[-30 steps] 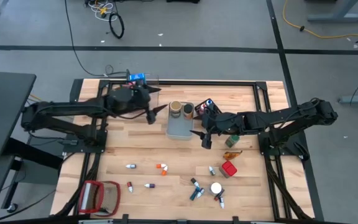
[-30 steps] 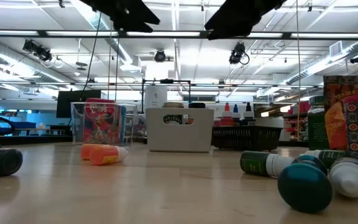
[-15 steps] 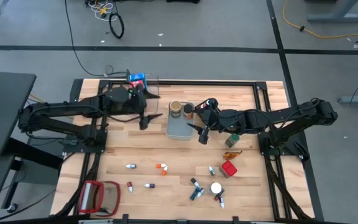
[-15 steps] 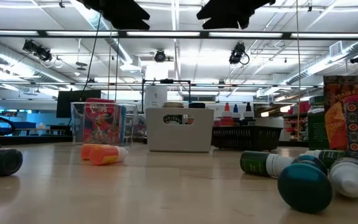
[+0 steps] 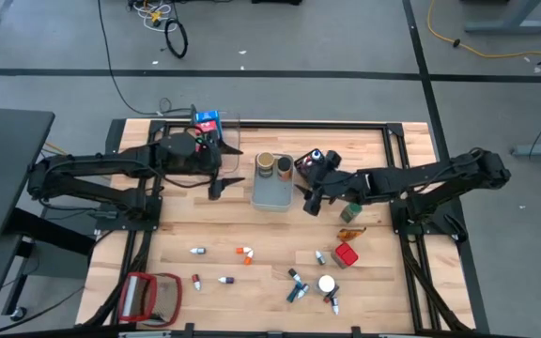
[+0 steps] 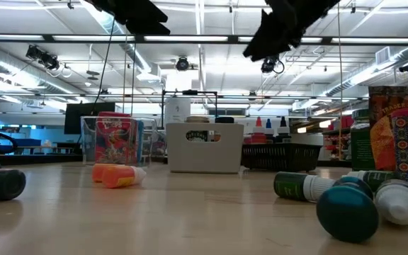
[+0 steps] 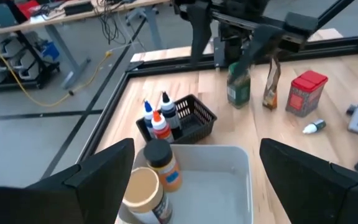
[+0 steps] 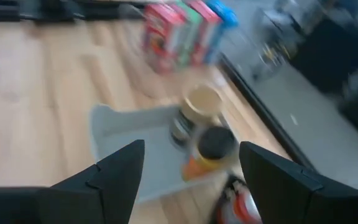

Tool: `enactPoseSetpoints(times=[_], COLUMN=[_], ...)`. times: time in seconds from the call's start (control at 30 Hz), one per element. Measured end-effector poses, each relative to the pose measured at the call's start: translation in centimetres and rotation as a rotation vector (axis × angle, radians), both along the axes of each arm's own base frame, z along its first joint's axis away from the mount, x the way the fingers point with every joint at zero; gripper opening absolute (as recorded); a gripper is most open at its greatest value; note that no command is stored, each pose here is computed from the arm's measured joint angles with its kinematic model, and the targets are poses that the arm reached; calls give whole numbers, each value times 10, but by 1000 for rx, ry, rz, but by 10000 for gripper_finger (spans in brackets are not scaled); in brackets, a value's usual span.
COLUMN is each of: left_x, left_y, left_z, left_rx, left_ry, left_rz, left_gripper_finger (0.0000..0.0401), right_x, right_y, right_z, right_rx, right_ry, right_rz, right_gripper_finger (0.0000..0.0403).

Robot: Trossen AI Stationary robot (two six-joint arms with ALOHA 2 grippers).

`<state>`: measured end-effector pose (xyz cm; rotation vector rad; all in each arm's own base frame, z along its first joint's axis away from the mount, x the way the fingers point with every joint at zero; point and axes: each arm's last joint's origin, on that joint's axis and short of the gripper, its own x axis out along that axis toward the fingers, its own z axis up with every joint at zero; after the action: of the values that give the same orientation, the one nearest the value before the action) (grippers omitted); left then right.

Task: Pick & Place Kitchen Items
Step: Put the green seasoning bottle into the gray bin

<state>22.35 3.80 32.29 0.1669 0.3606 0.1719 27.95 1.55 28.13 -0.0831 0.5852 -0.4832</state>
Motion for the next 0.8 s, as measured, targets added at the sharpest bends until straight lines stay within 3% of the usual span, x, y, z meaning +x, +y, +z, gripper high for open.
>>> enactPoseSetpoints(times=[0.13, 0.33, 0.5, 0.8], left_x=[-1, -1, -1, -1], left_y=[0, 0, 0, -1], left_z=[-2, -4, -4, -4], left_rx=[-15, -30, -56, -74], left_ry=[18, 31, 26, 30], left_rz=[4, 9, 10, 13], left_gripper_finger=[355, 355, 355, 355], right_x=[-15, -33, -45, -65], right_y=[-3, -1, -1, -3], right_z=[-8, -21, -27, -33], right_rx=[75, 284, 337, 437], right_ry=[99, 264, 378, 502], right_rz=[-99, -127, -186, -400], right_gripper_finger=[274, 274, 274, 274])
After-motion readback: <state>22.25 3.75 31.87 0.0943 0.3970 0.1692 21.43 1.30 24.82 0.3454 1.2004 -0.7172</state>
